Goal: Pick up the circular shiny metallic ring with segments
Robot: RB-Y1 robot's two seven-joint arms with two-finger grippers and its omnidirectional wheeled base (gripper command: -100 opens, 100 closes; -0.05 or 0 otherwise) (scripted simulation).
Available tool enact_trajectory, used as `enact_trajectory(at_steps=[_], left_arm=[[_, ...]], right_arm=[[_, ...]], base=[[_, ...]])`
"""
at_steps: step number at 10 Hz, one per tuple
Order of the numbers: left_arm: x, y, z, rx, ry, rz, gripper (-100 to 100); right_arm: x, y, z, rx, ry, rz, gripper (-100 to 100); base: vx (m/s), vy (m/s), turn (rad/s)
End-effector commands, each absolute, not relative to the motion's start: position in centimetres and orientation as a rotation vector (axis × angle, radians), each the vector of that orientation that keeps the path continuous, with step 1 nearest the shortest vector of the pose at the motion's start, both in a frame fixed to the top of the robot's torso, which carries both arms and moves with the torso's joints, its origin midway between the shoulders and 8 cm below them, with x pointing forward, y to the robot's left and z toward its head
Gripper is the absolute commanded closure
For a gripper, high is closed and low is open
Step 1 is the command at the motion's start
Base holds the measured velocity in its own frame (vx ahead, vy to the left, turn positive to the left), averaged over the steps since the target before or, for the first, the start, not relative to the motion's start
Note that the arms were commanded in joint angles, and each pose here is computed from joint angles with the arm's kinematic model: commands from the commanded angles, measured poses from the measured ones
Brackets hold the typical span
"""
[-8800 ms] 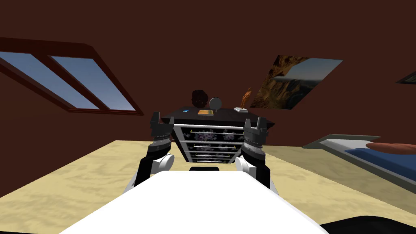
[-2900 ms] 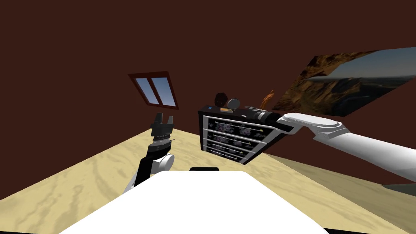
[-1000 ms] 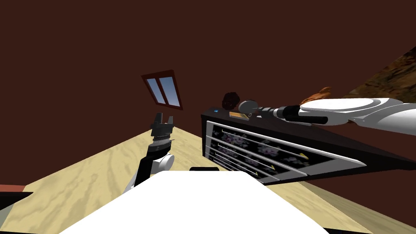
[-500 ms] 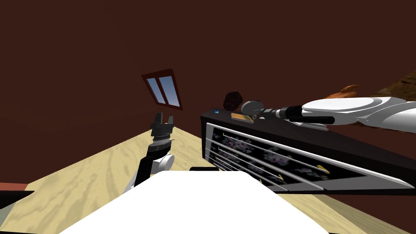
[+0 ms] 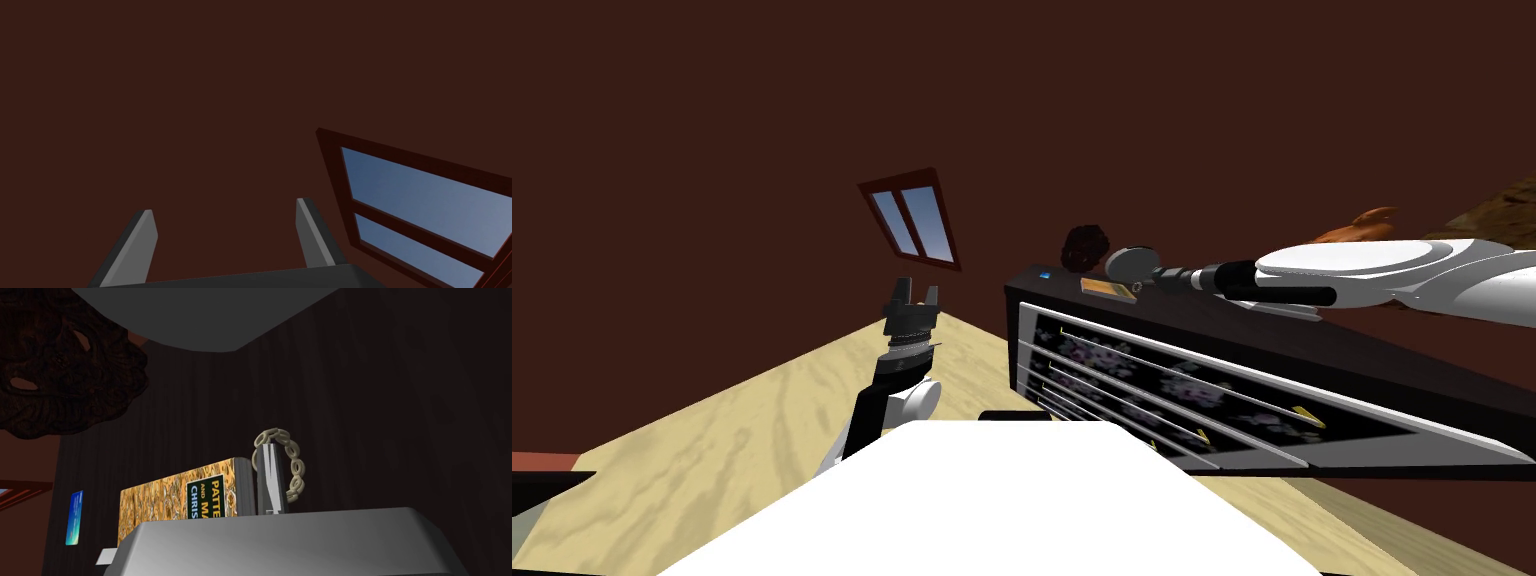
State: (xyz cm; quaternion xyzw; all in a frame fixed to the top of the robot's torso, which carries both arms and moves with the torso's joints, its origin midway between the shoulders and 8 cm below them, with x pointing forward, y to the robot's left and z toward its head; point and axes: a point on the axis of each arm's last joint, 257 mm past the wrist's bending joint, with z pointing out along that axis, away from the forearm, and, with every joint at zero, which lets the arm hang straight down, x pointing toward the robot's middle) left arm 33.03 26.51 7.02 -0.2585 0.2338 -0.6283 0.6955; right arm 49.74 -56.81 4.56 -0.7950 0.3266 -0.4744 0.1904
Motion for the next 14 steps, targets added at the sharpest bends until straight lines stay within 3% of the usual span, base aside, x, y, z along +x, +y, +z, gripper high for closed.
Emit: enact_trajectory(at_steps=[1, 3, 5, 8, 11, 14], left_arm=[[33.0, 26.5, 7.0, -0.577, 0.522, -1.402, 0], [33.0, 26.5, 7.0, -0.577, 0.522, -1.402, 0], [33.0, 26.5, 7.0, -0.577, 0.522, -1.402, 0], [33.0, 26.5, 7.0, -0.577, 0.521, -1.402, 0], [33.0, 26.5, 7.0, -0.577, 0.522, -1.402, 0], [33.0, 26.5, 7.0, -0.577, 0.522, -1.402, 0]], right_arm=[[49.7, -56.8, 4.6, -2.234, 0.918, -1.333, 100], [49.7, -56.8, 4.6, -2.234, 0.918, -1.333, 100], [50.0, -55.8, 5.7, -2.211, 0.908, -1.316, -100], [50.3, -54.7, 6.2, -2.199, 0.900, -1.290, -100], [50.2, -54.9, 6.6, -2.193, 0.901, -1.299, -100], [50.6, -53.1, 9.0, -2.150, 0.888, -1.272, -100]], base=[[0.000, 0.000, 0.000], [0.000, 0.000, 0.000], [-0.057, 0.020, 0.115], [-0.162, 0.070, 0.134], [-0.007, 0.009, -0.013], [-0.128, 0.067, 0.169]])
